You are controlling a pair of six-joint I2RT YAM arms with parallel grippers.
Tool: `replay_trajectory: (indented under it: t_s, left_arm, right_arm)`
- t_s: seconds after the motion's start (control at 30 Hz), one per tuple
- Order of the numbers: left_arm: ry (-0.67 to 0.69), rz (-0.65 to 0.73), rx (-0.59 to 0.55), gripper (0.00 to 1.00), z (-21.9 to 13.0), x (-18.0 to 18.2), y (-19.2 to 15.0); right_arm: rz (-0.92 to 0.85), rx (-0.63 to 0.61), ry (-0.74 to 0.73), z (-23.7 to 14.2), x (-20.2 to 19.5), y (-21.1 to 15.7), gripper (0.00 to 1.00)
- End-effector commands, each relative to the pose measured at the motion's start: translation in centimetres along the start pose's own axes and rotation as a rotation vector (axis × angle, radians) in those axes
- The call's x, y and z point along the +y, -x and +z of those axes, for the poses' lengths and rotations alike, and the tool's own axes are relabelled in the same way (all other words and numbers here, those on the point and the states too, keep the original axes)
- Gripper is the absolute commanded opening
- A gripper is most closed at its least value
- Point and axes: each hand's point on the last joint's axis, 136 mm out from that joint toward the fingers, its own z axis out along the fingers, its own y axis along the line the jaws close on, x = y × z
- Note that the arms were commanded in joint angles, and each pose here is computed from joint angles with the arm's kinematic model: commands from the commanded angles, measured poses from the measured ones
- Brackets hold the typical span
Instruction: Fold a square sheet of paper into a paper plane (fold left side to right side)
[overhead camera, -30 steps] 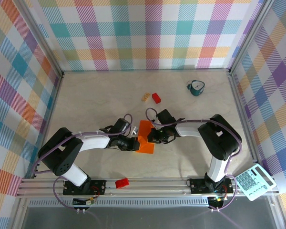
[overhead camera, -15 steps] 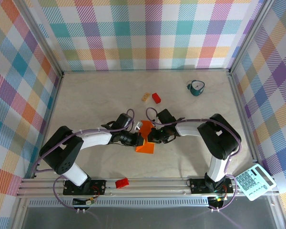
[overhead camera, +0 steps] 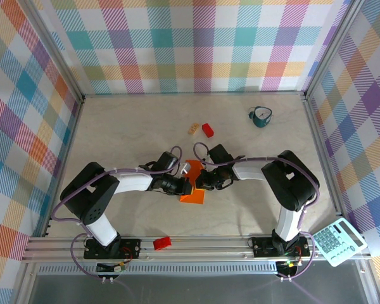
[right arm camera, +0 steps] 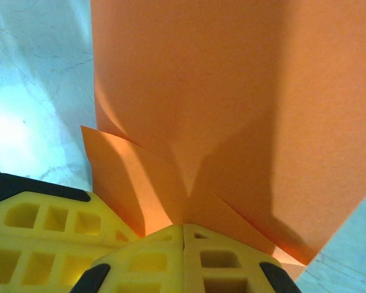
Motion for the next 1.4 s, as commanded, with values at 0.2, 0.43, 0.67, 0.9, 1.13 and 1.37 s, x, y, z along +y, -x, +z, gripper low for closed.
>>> replay_trajectory:
  t_s: [0.2,0.43,0.67,0.9,1.13,1.37]
  left_arm:
    - [0.031,-0.002,0.041,0.00,0.3,1.4,-2.3]
    - [0.043,-0.005,0.047,0.00,-0.1,1.9,-3.2]
    - [0.039,0.001,0.052,0.00,-0.6,2.1,-4.3]
    - [0.051,-0.023,0.046,0.00,-0.7,3.0,-5.5]
    - [0.056,-0.043,0.030,0.00,-0.9,3.6,-6.3]
    - [0.068,-0.057,0.015,0.00,-1.3,4.1,-7.0]
  right_arm:
    - [0.084,0.099,-0.178,1.2,-5.3,-2.7,0.00]
    - [0.089,0.116,-0.190,1.0,-5.9,-2.6,0.00]
    - [0.102,0.121,-0.198,0.7,-6.6,-2.6,0.00]
    - [0.107,0.122,-0.200,0.4,-6.8,-2.6,0.00]
    - [0.107,0.125,-0.199,0.4,-6.8,-2.6,0.00]
    - [0.102,0.120,-0.193,0.3,-6.5,-2.4,0.00]
